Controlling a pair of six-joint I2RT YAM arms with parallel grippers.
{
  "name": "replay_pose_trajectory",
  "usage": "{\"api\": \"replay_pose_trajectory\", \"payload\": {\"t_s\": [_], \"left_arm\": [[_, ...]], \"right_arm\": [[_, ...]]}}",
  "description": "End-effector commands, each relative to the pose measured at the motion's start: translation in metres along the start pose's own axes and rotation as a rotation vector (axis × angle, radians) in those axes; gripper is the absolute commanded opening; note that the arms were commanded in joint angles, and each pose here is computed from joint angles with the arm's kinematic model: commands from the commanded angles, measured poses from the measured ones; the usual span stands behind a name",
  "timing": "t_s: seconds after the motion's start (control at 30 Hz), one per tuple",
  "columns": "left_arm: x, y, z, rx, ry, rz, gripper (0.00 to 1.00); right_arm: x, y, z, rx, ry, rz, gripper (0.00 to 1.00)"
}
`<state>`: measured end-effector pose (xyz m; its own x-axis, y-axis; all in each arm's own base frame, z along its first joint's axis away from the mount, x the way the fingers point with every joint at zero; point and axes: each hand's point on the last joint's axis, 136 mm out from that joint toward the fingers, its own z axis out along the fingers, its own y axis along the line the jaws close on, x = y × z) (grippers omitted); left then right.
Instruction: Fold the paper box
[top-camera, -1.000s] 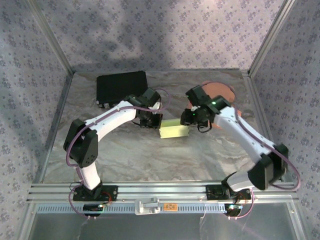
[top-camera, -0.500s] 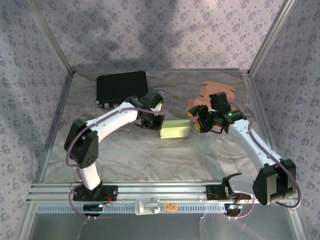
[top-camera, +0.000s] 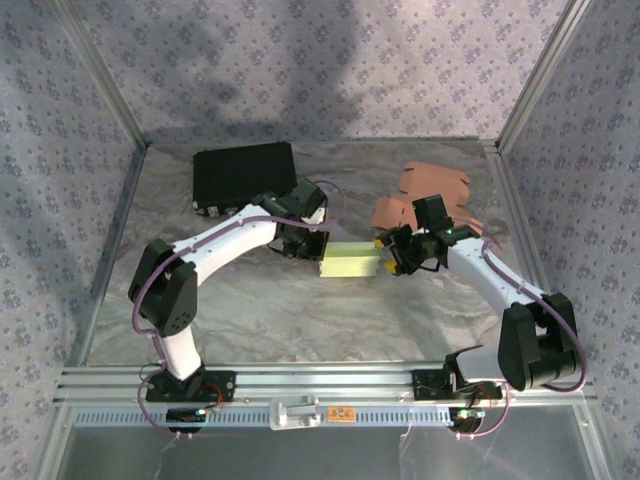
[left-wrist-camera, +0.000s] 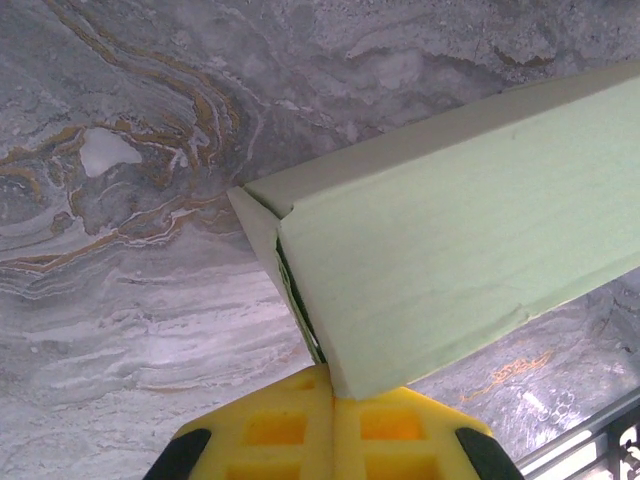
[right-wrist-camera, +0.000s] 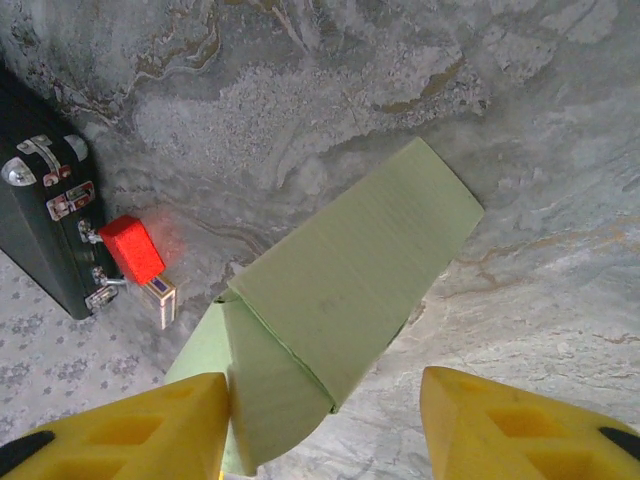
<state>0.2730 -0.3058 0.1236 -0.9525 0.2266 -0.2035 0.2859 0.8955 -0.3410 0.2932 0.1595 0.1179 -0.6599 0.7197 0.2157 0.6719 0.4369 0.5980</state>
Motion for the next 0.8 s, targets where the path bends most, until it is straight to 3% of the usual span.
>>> {"api": "replay_pose_trajectory", "payload": {"t_s": [0.0,0.13,0.27,0.3,0.5,0.77], "left_arm": [[0.002,-0.006,-0.016,0.009,-0.030,-0.009,0.00],[0.002,-0.011,-0.025,0.031,-0.045,-0.035,0.13],[0.001,-0.019,-0.043,0.084,-0.065,-0.094,0.36],[-0.001,-0.022,-0.050,0.108,-0.078,-0.112,0.38],[-0.018,-0.013,-0.055,0.213,-0.096,-0.249,0.41],[-0.021,-0.007,-0.022,0.224,-0.018,-0.251,0.37]], "right_arm": [[0.001,-0.016,0.001,0.040,0.009,-0.005,0.51],[0.002,-0.035,0.003,0.086,0.017,0.001,0.49],[0.002,-0.041,0.006,0.098,0.025,0.000,0.49],[0.002,-0.042,0.006,0.101,0.024,-0.004,0.48],[0.002,-0.040,0.005,0.111,0.022,-0.026,0.48],[0.002,-0.038,0.006,0.114,0.029,-0.034,0.47]]}}
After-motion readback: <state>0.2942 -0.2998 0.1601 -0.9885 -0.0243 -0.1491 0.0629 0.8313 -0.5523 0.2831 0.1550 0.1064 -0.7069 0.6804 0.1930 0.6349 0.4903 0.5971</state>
